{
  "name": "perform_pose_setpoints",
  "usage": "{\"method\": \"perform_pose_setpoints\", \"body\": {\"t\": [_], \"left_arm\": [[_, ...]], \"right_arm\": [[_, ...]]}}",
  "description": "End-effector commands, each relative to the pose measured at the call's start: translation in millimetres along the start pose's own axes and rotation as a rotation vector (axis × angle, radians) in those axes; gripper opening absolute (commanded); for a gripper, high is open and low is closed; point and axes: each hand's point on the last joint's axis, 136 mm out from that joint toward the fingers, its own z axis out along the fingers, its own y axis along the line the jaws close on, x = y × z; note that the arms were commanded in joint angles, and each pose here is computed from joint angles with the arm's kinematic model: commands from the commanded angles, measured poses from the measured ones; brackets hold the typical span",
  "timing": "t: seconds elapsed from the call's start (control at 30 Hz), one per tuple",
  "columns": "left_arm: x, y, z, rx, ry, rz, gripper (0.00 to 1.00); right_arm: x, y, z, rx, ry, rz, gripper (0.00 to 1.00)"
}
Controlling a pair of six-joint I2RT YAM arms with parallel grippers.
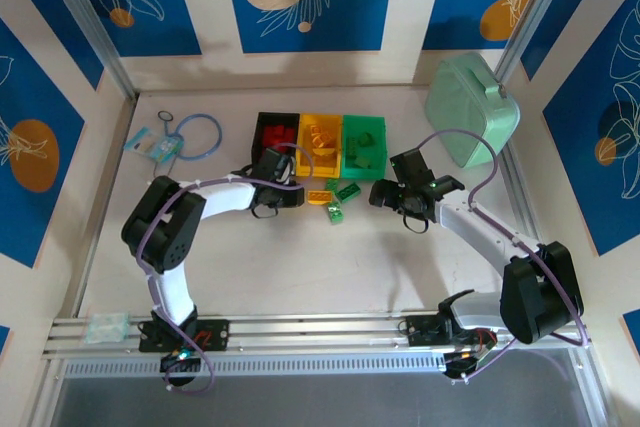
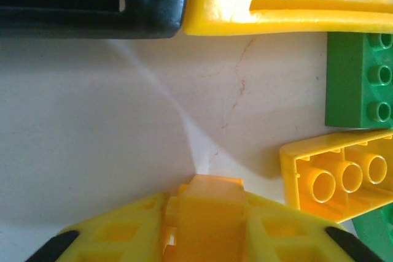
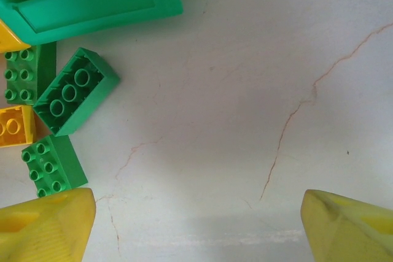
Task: Sort the legos into containers by color
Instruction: Pick up the lego from the center of the table, then place the lego in the container.
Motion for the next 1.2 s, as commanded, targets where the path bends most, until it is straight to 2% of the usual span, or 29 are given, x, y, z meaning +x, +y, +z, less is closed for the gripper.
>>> {"method": "perform_pose_setpoints", "body": {"t": [0.0, 0.1, 0.3, 0.6, 0.83, 1.17], "left_arm": [[12.4, 3.1, -6.2, -0.025, 0.024, 0.012, 0.25], [10.2, 1.8, -10.7, -0.027, 0.016, 0.020, 0.22], [-4.6, -3.3, -27.9, -0.036, -0.031, 0.043, 0.21], [-73.0, -33.4, -56.5, -0.033, -0.136, 0.130, 0.20], [-118.6, -51.4, -52.7, -0.031, -0.162, 0.172, 0.20], [-152.8, -50.2, -32.1, -0.090, -0.173, 0.204, 0.23]], "right_arm": [[1.2, 2.6, -4.4, -0.028, 0.001, 0.024, 0.87], [1.6, 2.6, -5.2, -0.030, 0.001, 0.024, 0.87], [3.9, -0.5, -7.2, -0.025, -0.002, 0.024, 0.87], [17.3, -7.1, -3.8, -0.022, 0.022, 0.032, 0.87], [27.3, -17.3, -8.4, -0.014, 0.015, 0.041, 0.87], [29.6, -18.7, -12.4, -0.027, 0.012, 0.046, 0.87]]}}
